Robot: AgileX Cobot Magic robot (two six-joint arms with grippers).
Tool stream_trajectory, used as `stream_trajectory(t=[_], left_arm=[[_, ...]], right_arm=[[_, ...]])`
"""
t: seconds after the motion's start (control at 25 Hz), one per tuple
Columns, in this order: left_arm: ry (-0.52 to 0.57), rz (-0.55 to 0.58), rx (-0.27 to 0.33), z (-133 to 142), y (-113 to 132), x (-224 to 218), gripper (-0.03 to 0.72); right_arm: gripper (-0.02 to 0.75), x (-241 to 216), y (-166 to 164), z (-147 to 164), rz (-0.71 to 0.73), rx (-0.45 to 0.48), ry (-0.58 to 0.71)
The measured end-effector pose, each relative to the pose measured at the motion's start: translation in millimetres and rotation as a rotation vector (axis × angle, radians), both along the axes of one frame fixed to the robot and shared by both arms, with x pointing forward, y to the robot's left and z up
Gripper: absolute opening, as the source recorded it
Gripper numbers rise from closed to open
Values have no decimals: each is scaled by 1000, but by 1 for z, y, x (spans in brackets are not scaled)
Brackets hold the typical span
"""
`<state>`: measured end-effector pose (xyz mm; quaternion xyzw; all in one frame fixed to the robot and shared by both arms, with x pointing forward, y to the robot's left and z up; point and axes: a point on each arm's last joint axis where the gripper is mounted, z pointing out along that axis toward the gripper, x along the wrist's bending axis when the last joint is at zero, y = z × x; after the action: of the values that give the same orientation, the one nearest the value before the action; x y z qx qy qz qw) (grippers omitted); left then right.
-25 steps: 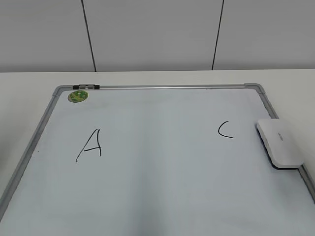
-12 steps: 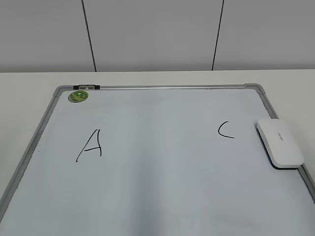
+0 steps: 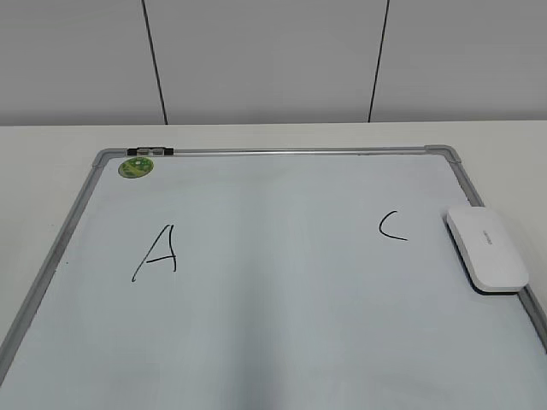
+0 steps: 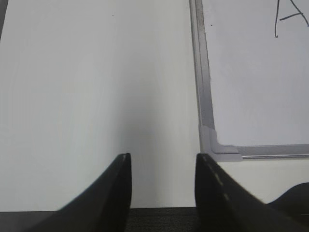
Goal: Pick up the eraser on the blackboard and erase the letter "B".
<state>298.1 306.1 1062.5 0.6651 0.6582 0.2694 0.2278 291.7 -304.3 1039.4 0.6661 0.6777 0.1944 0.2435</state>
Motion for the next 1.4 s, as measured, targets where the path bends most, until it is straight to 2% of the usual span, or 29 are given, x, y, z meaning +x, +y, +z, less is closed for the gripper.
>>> stream_trajectory(t=[0.2, 0.52, 0.72, 1.4], left_arm=[[18, 13, 2, -15, 1, -4, 317], [12, 15, -6, -15, 1, -6, 288], [14, 14, -10, -15, 0, -6, 281], [14, 11, -27, -16, -1, -6, 260]], right_arm=[[555, 0, -1, 0, 9, -22, -4], [555, 0, -1, 0, 15, -26, -5], [555, 0, 1, 0, 81, -45, 3], [555, 0, 2, -2, 155, -86, 10]])
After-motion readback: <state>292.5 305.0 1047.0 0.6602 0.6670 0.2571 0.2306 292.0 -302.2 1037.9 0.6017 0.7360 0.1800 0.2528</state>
